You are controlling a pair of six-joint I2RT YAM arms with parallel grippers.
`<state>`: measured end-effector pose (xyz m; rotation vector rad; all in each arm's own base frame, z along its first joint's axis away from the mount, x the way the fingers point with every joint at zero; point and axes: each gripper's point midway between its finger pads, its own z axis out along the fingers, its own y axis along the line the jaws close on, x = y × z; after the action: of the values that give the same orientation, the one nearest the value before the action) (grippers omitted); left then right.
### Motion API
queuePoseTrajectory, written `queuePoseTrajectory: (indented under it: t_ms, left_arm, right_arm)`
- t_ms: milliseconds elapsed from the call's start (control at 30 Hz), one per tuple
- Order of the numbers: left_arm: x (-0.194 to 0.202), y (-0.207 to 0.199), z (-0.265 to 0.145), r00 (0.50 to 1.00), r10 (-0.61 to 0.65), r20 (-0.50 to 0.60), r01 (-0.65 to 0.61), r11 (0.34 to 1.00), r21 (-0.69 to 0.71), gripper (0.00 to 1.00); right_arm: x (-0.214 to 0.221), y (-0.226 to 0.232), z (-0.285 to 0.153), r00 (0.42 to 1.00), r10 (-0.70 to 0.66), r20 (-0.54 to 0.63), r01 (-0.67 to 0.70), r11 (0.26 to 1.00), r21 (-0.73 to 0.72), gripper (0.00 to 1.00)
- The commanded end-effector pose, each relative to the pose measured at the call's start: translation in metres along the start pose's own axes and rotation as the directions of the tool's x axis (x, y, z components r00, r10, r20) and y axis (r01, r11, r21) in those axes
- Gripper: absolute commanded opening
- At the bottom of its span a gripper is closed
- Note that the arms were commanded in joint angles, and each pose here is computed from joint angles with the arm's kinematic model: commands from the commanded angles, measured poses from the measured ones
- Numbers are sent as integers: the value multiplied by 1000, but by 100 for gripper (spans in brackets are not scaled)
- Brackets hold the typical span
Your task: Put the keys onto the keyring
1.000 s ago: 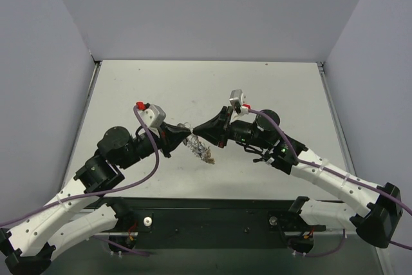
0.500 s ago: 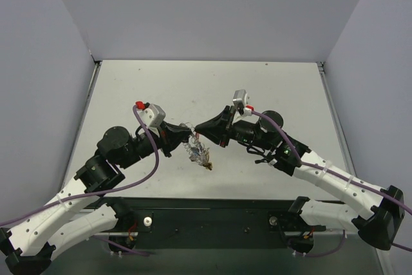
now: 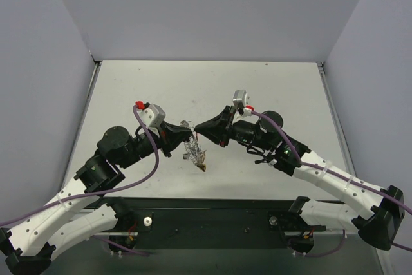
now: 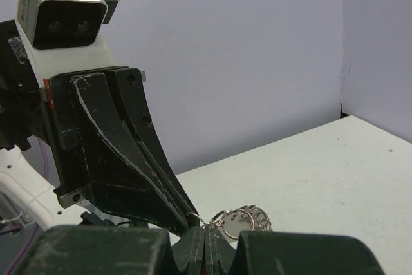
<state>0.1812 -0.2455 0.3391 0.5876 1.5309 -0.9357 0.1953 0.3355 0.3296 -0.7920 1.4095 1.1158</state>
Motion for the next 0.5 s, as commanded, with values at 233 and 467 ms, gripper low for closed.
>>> queuePoseTrajectory:
  t_ms: [233, 467]
  left_arm:
    - [-26, -16, -2, 995, 22, 99, -30, 997, 75, 0]
    - [-20, -15, -2, 995, 44, 90, -51, 996, 77, 0]
  right_arm:
    - [-40, 8, -1, 990, -34, 134, 37, 999, -16, 0]
    - [-41, 7, 1, 991, -17, 135, 18, 1000, -9, 0]
